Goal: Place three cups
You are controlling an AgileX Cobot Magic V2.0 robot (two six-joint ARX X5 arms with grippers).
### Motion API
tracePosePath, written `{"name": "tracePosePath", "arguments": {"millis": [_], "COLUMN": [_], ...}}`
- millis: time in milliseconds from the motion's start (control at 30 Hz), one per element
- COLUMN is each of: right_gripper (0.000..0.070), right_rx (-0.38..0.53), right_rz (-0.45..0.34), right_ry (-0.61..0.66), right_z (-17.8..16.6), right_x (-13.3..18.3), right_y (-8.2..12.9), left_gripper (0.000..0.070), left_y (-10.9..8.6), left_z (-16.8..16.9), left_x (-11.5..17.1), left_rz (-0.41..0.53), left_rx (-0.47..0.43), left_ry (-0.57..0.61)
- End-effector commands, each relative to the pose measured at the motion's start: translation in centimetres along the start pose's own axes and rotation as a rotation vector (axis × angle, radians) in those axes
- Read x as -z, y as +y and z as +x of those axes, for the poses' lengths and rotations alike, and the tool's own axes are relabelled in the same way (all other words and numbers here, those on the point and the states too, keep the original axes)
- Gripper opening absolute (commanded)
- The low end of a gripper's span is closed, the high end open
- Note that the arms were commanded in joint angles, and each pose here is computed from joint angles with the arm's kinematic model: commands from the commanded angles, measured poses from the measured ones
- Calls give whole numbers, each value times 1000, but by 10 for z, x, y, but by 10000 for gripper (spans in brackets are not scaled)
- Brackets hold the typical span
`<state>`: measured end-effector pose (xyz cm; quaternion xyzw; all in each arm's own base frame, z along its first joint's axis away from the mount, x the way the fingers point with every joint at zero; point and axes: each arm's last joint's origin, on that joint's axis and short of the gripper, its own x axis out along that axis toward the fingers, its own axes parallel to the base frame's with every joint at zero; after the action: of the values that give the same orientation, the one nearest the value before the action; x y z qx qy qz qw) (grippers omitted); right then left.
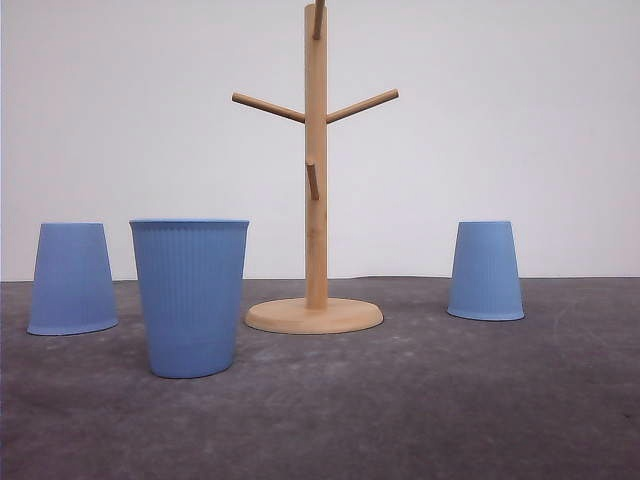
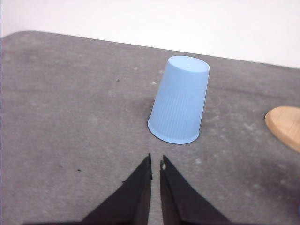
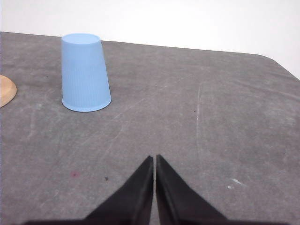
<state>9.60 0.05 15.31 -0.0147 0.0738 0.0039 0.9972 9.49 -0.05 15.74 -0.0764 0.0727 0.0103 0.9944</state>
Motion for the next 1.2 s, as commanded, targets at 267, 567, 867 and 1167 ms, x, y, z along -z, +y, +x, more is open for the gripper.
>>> {"name": "tracePosePath", "arguments": {"millis": [267, 567, 867, 1167], "right_gripper": [2, 2, 2, 2], "right_rx": [-25, -50, -127, -196], "right_rz": [307, 318, 147, 14], "right_ry": [-124, -311, -202, 110], "right_z": [-3, -35, -58, -27], "right_x": [-17, -82, -134, -143], "right_y": [0, -2, -1, 1], "left_gripper": [11, 11, 10, 10], "left_y": [-2, -12, -21, -28], "left_z": [0, -33, -54, -29], "left_x": [-9, -78, -139, -162], "left_rz": [-331, -73, 149, 183], "left_rx": [31, 54, 23, 93], "left_ry": [-83, -291, -78, 320]}}
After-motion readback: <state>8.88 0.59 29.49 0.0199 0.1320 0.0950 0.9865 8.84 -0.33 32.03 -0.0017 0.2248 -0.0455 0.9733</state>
